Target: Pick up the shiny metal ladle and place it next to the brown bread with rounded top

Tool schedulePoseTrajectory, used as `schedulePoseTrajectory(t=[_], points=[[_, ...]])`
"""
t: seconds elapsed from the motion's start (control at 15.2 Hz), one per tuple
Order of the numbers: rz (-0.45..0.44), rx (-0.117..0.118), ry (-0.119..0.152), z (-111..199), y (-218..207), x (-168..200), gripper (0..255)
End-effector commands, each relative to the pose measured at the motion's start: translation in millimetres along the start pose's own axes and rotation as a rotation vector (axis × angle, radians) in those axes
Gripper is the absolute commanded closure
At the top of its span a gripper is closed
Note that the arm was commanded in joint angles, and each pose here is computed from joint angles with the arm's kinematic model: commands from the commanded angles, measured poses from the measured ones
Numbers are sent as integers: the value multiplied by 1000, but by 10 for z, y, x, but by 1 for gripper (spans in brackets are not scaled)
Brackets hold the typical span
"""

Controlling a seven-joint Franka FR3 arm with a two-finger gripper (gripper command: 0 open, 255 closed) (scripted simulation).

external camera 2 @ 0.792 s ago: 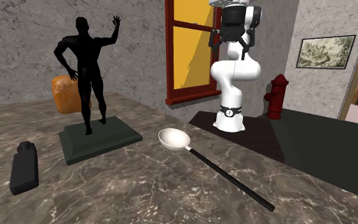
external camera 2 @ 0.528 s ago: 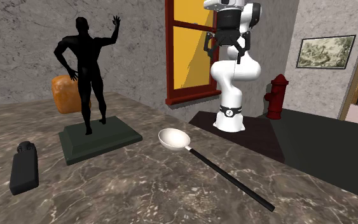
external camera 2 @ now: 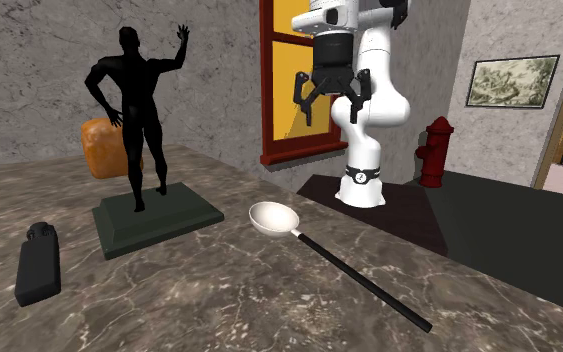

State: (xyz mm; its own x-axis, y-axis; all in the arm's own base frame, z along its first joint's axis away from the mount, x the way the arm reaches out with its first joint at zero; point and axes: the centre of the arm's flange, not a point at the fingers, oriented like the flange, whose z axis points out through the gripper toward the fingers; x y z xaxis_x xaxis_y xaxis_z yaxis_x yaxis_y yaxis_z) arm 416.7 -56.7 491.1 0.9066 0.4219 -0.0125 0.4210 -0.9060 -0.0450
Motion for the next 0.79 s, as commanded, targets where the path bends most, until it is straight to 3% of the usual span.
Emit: schedulePoseTrajectory(t=[0.0, 0.73], points=[[-67, 7, 8, 137, 133, 194, 0], [-413, 51, 50, 755, 708, 1359, 0]])
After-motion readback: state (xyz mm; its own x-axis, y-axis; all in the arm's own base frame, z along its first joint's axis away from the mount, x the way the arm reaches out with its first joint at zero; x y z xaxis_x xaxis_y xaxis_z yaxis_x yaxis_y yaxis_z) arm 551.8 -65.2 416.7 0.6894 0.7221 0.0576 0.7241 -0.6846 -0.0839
